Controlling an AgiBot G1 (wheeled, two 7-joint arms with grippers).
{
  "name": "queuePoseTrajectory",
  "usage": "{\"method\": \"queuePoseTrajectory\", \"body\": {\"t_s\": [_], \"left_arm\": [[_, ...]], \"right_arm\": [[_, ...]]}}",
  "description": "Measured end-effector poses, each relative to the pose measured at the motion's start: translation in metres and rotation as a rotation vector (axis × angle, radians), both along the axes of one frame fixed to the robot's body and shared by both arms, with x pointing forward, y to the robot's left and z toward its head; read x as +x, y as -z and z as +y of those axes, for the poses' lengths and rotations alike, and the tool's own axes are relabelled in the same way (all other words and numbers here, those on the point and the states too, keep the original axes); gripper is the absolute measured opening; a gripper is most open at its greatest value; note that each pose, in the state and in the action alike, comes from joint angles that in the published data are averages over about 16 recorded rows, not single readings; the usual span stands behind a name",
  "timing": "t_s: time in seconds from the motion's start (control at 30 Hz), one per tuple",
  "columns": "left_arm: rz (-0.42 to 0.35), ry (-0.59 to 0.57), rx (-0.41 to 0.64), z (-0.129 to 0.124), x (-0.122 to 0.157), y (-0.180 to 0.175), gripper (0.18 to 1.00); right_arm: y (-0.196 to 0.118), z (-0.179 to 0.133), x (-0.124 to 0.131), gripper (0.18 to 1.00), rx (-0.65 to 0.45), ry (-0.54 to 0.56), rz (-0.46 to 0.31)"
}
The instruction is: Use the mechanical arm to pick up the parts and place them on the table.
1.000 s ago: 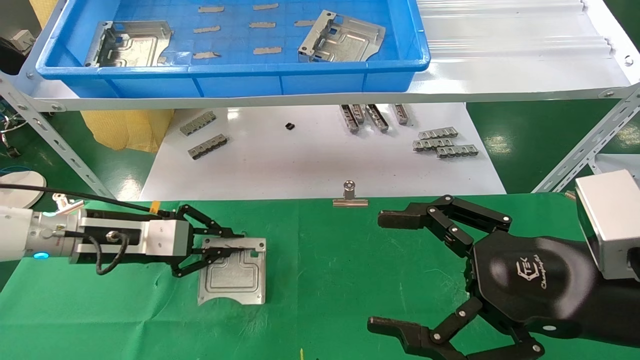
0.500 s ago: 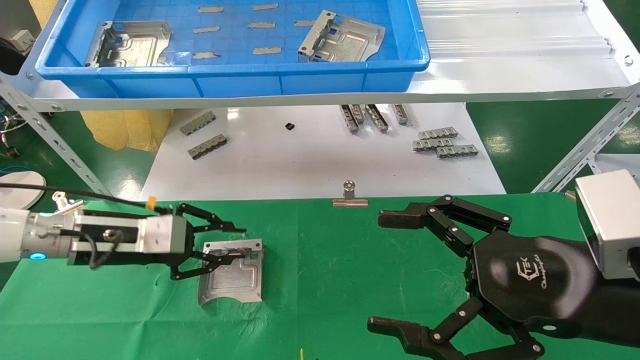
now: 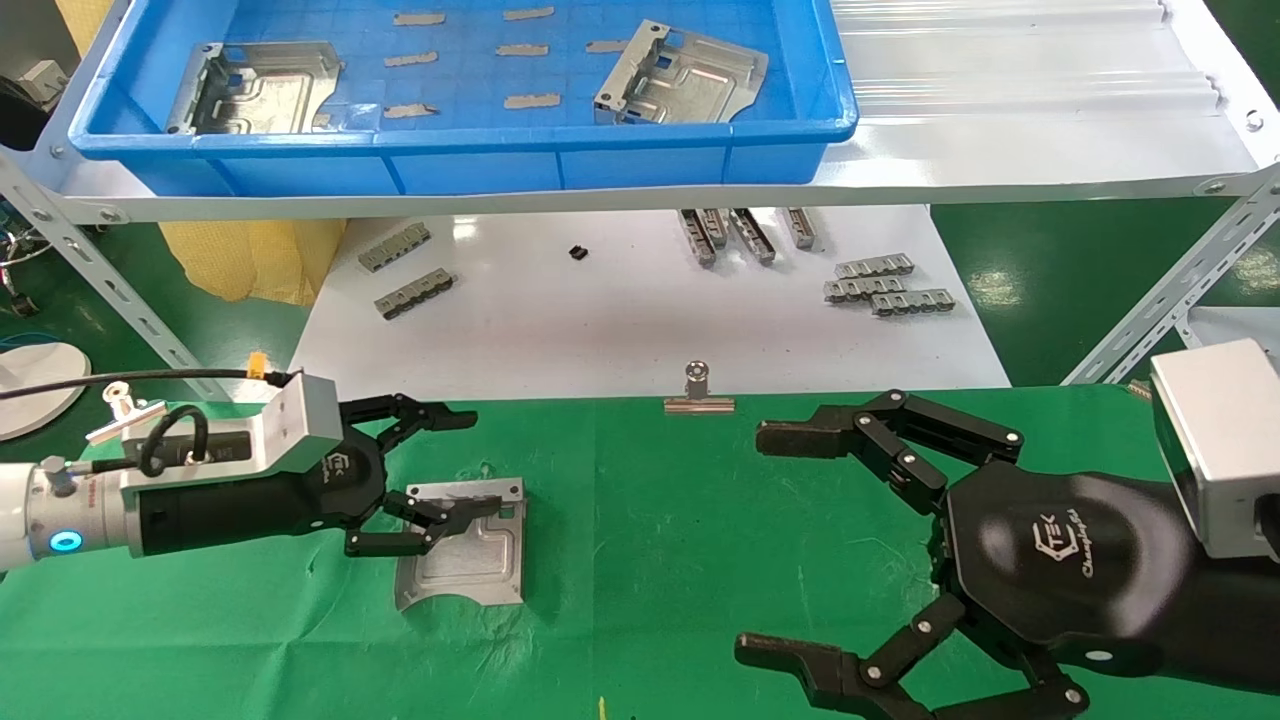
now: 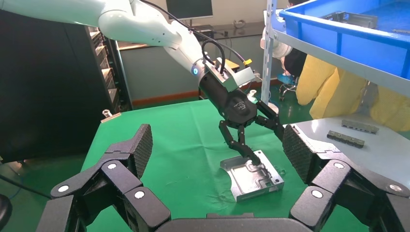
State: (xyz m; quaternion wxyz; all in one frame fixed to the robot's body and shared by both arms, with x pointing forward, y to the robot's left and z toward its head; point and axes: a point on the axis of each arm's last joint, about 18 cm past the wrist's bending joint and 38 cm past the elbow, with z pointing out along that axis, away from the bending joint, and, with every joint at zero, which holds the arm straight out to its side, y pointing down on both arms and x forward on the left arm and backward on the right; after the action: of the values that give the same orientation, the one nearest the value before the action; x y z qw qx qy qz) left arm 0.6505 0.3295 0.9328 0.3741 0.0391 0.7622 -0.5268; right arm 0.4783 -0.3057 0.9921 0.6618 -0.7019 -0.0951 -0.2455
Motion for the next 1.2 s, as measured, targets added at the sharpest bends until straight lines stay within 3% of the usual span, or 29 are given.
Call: {"method": "queuePoseTrajectory", "body": {"t_s": [0.37, 0.57, 1.2], "left_arm": [[-0.016, 0.013, -0.026, 0.002, -0.004, -0.006, 0.899], [-0.021, 0.027, -0.070, 0.004, -0.010, -0.013, 0.963], [-0.021, 0.110, -0.182, 0.004, -0.053, -0.038, 1.001]], "right_arm": [[0.000, 0.000, 0.000, 1.000, 0.000, 0.000, 0.000], [0.000, 0.000, 0.000, 1.000, 0.000, 0.000, 0.000], [0.000, 0.000, 0.000, 1.000, 0.000, 0.000, 0.000]]}}
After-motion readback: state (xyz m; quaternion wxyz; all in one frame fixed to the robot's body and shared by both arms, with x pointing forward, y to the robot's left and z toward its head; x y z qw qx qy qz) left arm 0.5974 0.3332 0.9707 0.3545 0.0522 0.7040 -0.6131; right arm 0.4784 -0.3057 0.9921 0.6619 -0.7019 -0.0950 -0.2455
